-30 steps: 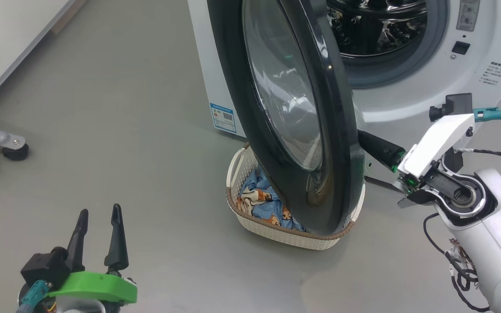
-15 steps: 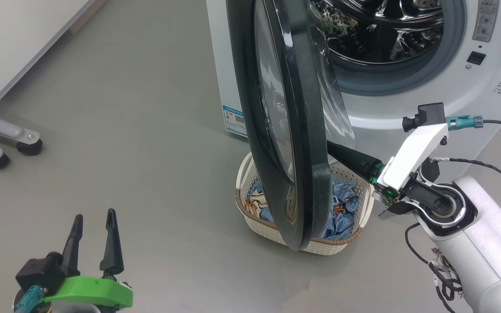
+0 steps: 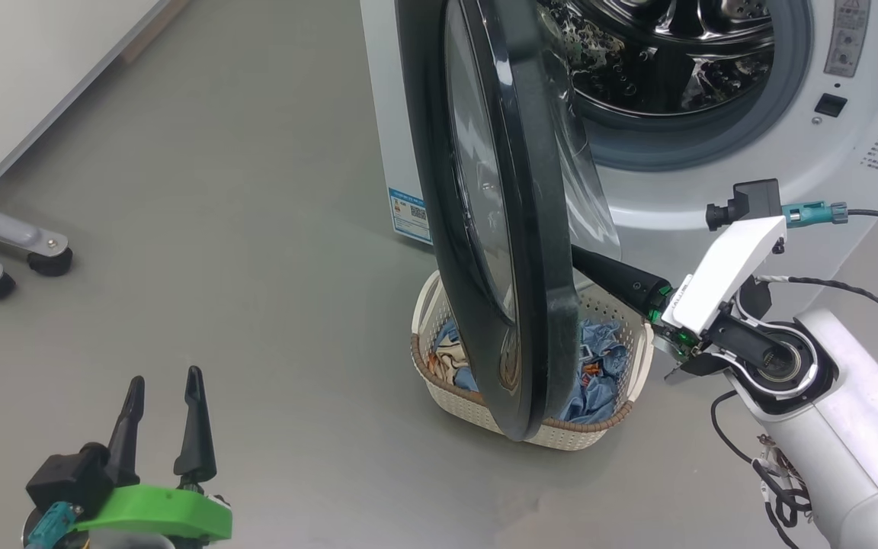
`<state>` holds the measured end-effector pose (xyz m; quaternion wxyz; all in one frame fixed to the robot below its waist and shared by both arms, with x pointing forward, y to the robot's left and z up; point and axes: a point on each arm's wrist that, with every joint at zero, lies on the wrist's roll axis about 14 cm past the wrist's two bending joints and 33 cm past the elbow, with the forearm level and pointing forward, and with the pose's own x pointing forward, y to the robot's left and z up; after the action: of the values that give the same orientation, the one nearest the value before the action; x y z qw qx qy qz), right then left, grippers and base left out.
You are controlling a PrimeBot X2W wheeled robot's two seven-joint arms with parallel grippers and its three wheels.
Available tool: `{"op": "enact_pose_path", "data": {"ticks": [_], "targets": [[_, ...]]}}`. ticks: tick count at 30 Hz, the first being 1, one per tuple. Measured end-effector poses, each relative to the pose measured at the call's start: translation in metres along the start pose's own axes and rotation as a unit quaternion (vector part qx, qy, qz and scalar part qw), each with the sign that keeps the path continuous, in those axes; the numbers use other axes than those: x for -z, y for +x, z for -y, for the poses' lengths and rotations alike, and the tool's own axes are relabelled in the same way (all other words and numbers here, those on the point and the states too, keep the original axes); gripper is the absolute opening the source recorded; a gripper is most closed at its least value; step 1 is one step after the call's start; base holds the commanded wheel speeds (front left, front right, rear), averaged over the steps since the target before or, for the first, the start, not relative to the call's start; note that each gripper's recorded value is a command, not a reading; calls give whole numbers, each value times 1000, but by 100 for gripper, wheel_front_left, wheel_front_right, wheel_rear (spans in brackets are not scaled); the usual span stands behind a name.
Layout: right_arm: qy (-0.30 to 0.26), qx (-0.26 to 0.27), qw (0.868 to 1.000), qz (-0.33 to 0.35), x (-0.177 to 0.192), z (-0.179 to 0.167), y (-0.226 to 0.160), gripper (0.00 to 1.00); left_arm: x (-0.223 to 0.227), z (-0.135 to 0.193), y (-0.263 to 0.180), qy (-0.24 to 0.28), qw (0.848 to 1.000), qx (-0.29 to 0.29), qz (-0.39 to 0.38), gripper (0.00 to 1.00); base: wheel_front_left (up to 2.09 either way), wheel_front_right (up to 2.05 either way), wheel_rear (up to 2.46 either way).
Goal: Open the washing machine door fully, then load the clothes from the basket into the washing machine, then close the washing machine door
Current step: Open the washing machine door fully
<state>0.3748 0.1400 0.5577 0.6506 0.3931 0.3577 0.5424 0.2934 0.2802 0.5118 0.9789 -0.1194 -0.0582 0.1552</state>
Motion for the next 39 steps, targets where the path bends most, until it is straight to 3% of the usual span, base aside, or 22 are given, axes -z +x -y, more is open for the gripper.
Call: {"op": "enact_pose_path", "data": {"ticks": [11,13,16,18,19,26,31,39], "targets": [[-9,6,1000,20,-6,-4,-11,0,1,-1,1,3,1000,5,-2,100,0,0,0],[-10,9,999,28,-9,-3,-16,27,1,1,3,3,1000,10,-1,100,0,0,0],[-12,14,999,40,-13,-3,-22,48,2,7,6,1,1000,19,-1,100,0,0,0],[-15,18,999,49,-16,-2,-27,92,3,12,8,0,1000,26,-2,100,0,0,0],[-17,20,998,54,-18,-1,-30,100,3,14,9,0,1000,30,-2,100,0,0,0],[-37,39,995,89,-29,2,-51,100,7,34,20,0,998,61,-5,100,0,0,0],[-83,68,988,111,-36,6,-70,100,10,49,27,-4,997,82,-8,100,0,0,0],[-164,121,965,167,-53,10,-106,100,10,73,38,-5,993,117,-5,100,0,0,0]]}}
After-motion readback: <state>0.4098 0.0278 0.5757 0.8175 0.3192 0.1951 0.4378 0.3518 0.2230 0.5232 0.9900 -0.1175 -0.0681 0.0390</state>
